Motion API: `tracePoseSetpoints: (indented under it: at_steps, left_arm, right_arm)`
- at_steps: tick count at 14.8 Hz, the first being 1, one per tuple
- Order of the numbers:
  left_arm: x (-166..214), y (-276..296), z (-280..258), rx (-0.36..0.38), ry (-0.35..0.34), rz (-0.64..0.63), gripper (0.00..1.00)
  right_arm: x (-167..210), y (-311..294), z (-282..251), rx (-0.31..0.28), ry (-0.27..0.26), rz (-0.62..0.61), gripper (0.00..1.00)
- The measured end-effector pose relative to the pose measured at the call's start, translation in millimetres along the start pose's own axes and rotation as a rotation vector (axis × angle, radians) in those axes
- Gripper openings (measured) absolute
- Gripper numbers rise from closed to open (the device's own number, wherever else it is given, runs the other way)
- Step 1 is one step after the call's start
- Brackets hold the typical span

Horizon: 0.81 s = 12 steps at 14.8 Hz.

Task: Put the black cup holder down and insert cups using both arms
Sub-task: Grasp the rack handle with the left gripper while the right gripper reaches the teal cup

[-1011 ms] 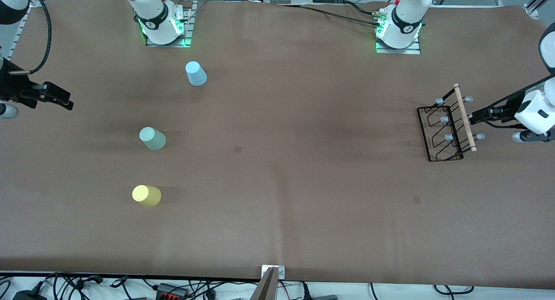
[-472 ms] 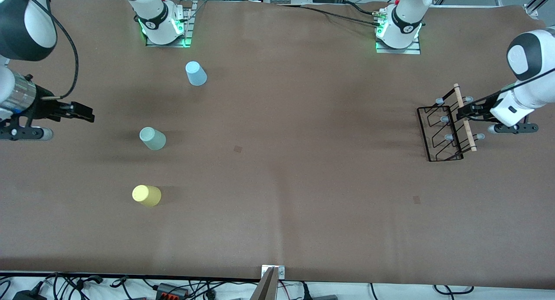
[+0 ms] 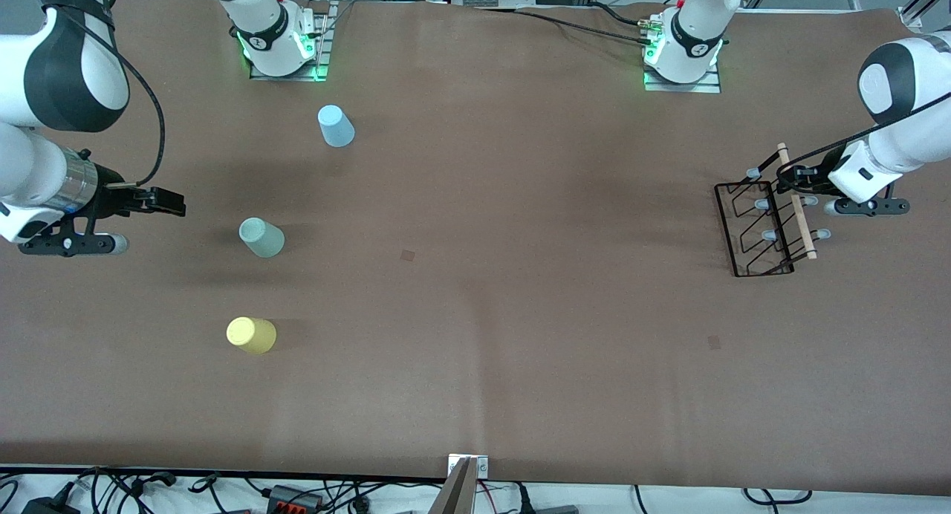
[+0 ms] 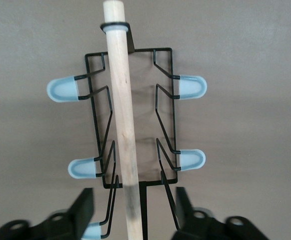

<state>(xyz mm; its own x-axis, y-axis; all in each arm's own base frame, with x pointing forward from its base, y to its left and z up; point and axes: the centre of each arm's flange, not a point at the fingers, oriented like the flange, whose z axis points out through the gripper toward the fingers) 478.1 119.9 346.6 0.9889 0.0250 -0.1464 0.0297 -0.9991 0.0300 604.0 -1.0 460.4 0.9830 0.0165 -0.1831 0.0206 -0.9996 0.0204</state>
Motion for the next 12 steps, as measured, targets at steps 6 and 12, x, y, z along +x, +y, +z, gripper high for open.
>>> tracePoseSetpoints:
  at_steps: [6, 12]
  left_arm:
    - [-2, 2, 4, -0.003, -0.014, 0.013, 0.55]
    - [-3, 2, 7, -0.005, -0.022, 0.031, 0.48]
  right_arm:
    - [24, -4, 53, -0.004, -0.051, 0.013, 1.00]
    - [23, -36, 92, -0.014, -0.051, -0.011, 1.00]
